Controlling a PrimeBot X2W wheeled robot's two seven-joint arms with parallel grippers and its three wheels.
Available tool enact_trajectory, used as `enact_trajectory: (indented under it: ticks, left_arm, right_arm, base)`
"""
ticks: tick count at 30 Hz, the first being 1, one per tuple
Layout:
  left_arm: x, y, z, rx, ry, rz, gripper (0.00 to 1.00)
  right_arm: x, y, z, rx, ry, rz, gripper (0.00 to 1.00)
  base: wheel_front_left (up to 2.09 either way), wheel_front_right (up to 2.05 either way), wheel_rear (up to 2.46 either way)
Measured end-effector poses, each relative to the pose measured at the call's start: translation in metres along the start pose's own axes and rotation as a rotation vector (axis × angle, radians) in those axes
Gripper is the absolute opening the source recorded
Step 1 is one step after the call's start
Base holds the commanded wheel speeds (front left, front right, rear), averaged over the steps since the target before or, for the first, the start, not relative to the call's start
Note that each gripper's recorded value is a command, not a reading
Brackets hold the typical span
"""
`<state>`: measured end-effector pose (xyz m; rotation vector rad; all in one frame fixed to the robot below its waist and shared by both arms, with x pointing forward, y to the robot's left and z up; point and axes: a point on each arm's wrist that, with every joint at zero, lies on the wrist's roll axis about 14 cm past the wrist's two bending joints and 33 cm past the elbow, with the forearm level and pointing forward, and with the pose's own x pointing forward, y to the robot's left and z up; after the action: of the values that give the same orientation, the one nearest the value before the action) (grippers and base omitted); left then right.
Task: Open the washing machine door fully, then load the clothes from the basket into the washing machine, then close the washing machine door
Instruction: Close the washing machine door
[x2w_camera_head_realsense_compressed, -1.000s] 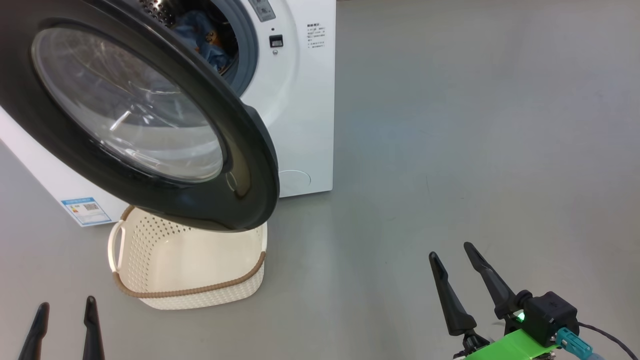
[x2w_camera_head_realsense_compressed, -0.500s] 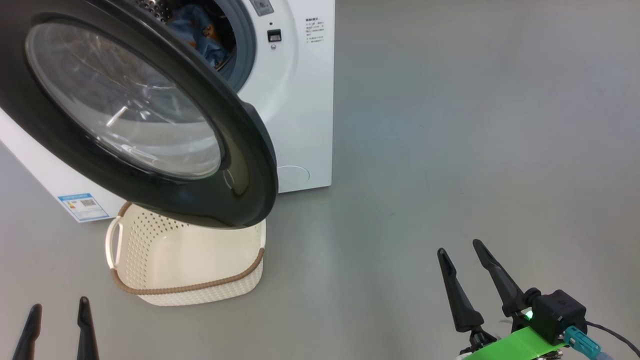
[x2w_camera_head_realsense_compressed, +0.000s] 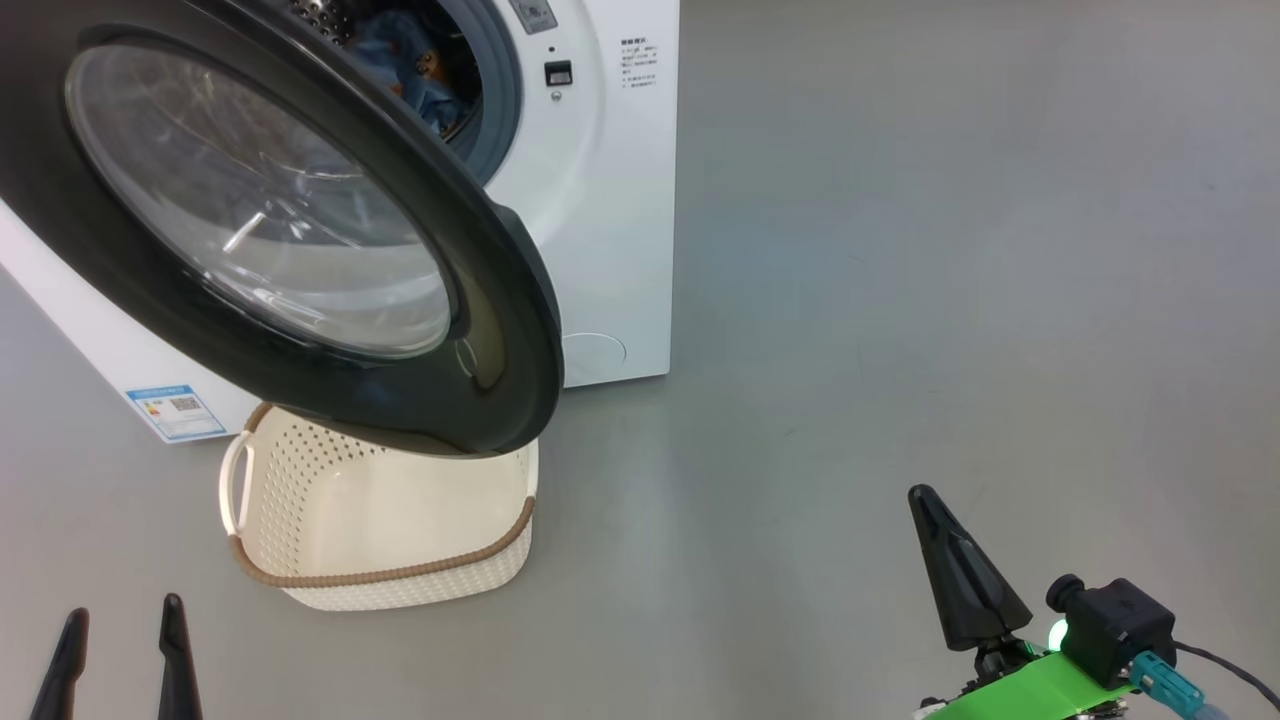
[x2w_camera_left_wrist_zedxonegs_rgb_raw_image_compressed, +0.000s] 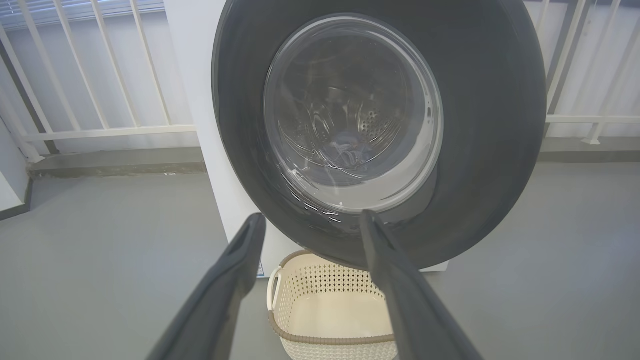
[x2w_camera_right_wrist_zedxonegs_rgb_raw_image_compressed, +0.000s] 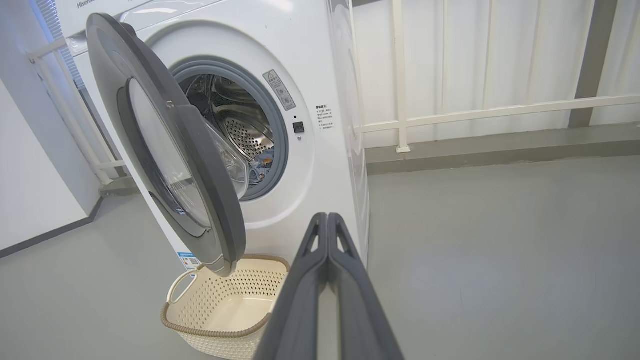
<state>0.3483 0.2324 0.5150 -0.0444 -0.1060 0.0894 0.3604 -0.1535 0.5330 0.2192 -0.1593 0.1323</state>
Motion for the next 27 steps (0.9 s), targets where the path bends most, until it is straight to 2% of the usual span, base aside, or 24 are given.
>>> enact_trajectory:
  ticks: [8,16,19,20,23,27]
  left_arm:
    - [-0.002,0.0,0.0,-0.007,0.0,0.007,1.0]
    - [-0.006,0.002,-0.002,-0.007,0.007,0.013,1.0]
    - [-0.009,0.002,-0.004,-0.01,0.013,0.015,1.0]
    - [-0.009,0.002,-0.004,-0.01,0.013,0.015,1.0]
    - [-0.012,0.003,-0.006,-0.014,0.021,0.015,1.0]
    - [-0.016,0.006,-0.01,-0.017,0.035,0.03,1.0]
  right_arm:
    - [0.007,0.009,0.026,-0.003,-0.085,0.03,0.0]
    - [0.026,0.083,0.111,0.007,-0.362,0.269,0.0]
    - [0.026,0.115,0.131,0.017,-0.427,0.374,0.0]
    - [0.026,0.115,0.131,0.017,-0.427,0.374,0.0]
    - [0.025,0.149,0.148,0.03,-0.474,0.491,0.0]
    - [0.022,0.19,0.153,0.059,-0.473,0.637,0.0]
  base:
    - [0.0,0.0,0.0]
    - [0.0,0.0,0.0]
    - [0.0,0.0,0.0]
    - [0.0,0.0,0.0]
    - [0.0,0.0,0.0]
    - [0.0,0.0,0.0]
